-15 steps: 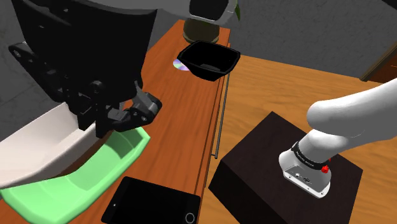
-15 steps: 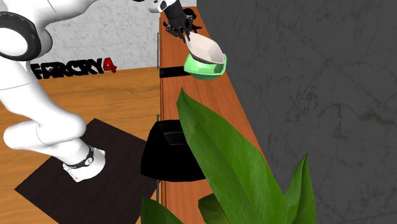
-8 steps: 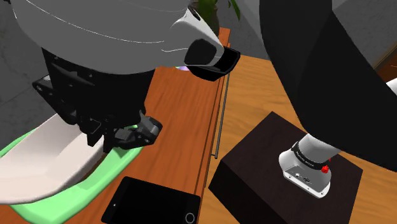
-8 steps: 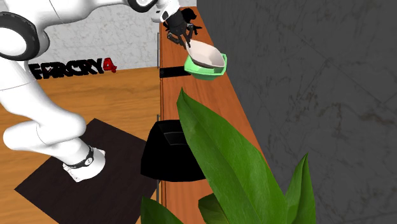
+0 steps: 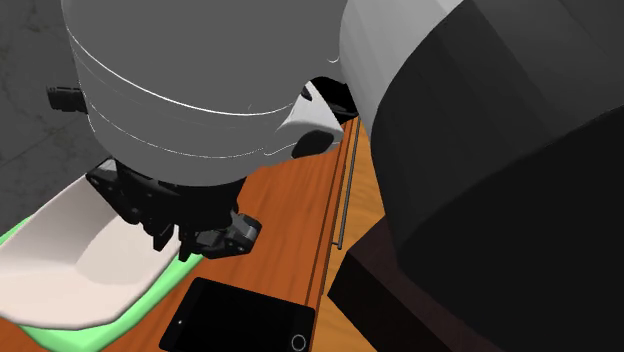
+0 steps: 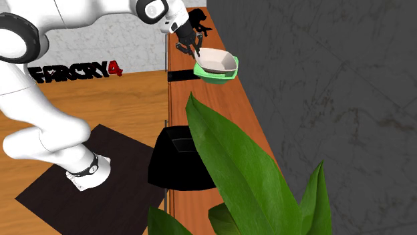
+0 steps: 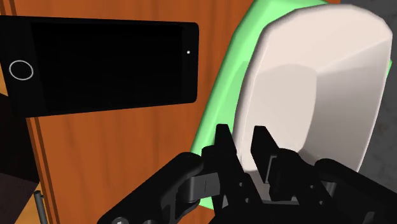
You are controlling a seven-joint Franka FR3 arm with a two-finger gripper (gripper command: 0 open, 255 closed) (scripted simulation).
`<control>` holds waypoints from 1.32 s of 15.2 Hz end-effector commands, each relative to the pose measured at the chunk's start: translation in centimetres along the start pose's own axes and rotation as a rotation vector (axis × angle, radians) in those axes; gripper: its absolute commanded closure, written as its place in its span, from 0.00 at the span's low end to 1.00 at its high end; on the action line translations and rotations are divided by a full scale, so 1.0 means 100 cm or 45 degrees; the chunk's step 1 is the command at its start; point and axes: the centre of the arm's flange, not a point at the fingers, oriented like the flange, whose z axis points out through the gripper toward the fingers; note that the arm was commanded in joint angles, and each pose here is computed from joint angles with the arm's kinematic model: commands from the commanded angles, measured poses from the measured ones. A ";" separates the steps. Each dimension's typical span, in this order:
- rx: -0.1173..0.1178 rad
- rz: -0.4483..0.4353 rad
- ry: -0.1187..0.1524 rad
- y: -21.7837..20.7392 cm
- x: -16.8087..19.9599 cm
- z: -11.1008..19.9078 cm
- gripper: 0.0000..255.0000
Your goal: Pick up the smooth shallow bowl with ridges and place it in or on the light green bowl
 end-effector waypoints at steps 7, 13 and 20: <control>0.007 0.010 0.005 -0.003 0.005 0.002 0.00; 0.007 0.010 0.005 -0.002 0.005 -0.025 0.00; 0.007 0.010 0.005 -0.002 0.005 -0.049 0.00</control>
